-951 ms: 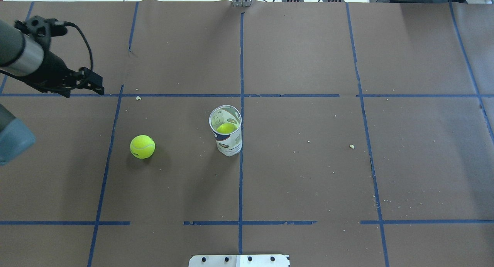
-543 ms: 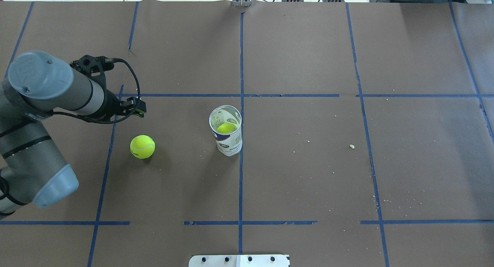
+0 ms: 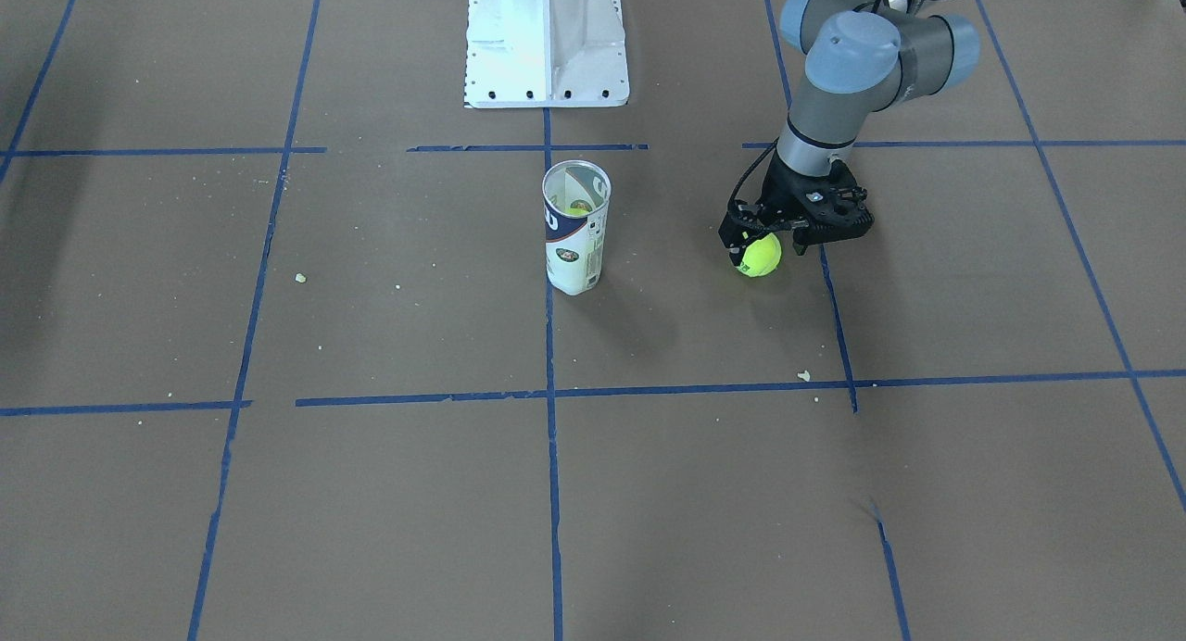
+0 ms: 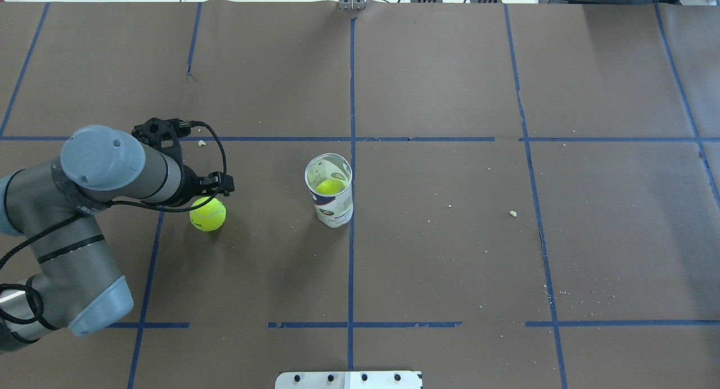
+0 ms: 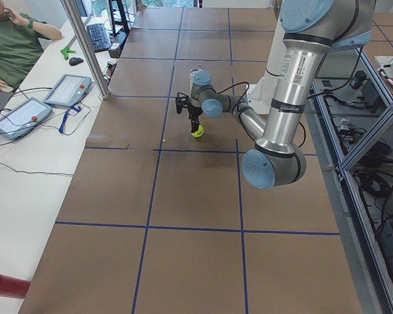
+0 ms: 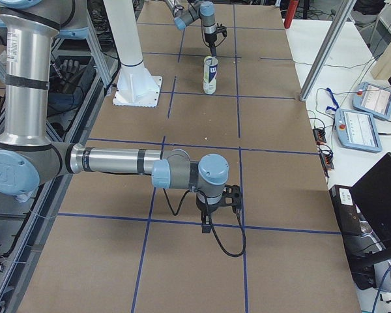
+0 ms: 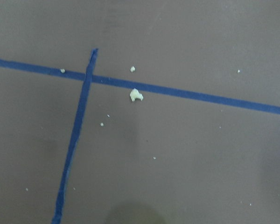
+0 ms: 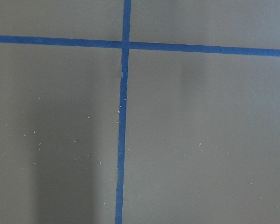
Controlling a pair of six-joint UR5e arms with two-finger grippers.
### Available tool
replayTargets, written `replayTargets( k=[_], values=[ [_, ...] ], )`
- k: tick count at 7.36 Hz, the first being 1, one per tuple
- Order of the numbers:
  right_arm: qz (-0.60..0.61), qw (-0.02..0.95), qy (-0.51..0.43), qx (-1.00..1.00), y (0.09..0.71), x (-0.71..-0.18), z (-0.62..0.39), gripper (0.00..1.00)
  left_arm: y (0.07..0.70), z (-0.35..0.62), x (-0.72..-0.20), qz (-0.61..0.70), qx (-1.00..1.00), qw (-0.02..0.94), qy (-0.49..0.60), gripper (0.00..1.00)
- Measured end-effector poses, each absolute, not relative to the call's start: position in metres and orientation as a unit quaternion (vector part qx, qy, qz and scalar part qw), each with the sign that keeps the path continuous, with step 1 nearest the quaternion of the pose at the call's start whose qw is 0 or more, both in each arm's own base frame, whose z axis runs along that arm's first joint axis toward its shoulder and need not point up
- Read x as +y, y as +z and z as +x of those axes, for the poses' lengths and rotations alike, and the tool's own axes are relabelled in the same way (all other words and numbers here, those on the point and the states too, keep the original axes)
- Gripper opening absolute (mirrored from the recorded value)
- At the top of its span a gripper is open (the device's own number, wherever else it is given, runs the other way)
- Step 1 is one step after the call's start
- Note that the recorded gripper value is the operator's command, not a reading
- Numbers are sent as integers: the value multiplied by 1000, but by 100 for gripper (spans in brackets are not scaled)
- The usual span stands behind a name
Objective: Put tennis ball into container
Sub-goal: 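Move the left gripper down over the loose yellow-green tennis ball, then close the left gripper on the tennis ball and lift it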
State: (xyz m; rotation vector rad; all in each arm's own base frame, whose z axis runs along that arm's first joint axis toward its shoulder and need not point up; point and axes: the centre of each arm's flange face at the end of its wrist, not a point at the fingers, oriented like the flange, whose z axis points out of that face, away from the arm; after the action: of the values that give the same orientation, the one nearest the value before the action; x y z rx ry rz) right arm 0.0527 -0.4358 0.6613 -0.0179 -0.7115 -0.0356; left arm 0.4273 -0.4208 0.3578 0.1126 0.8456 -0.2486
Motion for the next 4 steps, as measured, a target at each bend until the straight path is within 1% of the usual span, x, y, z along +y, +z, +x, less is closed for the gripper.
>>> replayTargets(
  k=[4],
  values=[
    [-9, 937, -17, -348, 661, -436, 53, 100, 378, 449, -411, 43, 395, 911, -111, 100]
  ],
)
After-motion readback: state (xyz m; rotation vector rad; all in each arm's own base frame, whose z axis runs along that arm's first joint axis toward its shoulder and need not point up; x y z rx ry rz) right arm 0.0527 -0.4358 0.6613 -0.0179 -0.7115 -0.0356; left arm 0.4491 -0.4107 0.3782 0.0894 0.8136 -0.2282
